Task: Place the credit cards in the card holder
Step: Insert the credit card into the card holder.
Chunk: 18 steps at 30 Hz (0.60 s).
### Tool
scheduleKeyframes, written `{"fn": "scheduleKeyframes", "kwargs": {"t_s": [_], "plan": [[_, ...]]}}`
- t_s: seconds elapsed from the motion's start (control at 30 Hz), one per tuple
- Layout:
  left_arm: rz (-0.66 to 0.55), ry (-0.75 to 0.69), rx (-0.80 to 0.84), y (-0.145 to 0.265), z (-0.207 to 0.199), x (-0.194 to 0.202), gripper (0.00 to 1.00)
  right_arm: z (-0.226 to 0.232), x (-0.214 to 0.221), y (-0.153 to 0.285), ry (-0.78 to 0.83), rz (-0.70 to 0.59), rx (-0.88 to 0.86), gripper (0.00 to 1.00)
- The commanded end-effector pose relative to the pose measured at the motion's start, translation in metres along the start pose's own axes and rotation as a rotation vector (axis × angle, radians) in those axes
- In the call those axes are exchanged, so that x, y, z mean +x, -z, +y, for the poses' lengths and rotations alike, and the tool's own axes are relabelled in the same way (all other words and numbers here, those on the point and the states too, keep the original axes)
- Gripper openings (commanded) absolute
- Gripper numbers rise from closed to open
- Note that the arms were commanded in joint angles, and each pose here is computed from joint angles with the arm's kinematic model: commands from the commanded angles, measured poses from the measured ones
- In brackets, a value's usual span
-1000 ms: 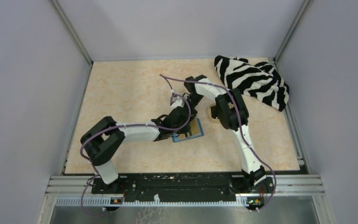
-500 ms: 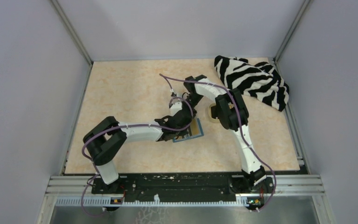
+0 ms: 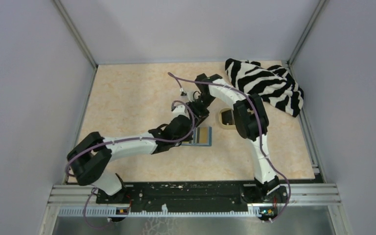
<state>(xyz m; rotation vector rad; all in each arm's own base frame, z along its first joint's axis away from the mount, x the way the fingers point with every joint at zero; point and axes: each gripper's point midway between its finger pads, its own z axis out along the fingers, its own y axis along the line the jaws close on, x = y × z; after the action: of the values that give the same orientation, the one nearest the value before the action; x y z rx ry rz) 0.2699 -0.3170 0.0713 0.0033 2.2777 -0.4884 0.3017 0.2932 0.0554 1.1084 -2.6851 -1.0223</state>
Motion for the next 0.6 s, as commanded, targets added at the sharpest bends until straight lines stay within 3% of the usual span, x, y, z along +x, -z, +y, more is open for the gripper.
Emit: {"fn": "scheduleKeyframes", "kwargs": {"t_s": [0.0, 0.2, 0.33, 0.5, 0.57], "plan": [[-0.127, -0.057, 0.234, 0.03, -0.025, -0.024, 0.17, 0.023, -0.016, 0.046, 0.124, -0.135, 0.036, 0.39], [-0.262, -0.149, 0.341, 0.066, -0.02, -0.041, 0.31, 0.04, -0.012, 0.069, 0.204, -0.202, 0.026, 0.39], [-0.328, -0.202, 0.293, 0.077, 0.002, -0.046, 0.56, 0.056, -0.01, 0.091, 0.273, -0.271, 0.042, 0.39], [-0.381, -0.21, 0.247, 0.087, 0.023, -0.049, 0.97, 0.075, -0.012, 0.125, 0.362, -0.377, 0.082, 0.38], [-0.389, -0.211, 0.237, 0.088, 0.028, -0.048, 0.98, 0.083, -0.014, 0.141, 0.407, -0.43, 0.099, 0.38]]}}
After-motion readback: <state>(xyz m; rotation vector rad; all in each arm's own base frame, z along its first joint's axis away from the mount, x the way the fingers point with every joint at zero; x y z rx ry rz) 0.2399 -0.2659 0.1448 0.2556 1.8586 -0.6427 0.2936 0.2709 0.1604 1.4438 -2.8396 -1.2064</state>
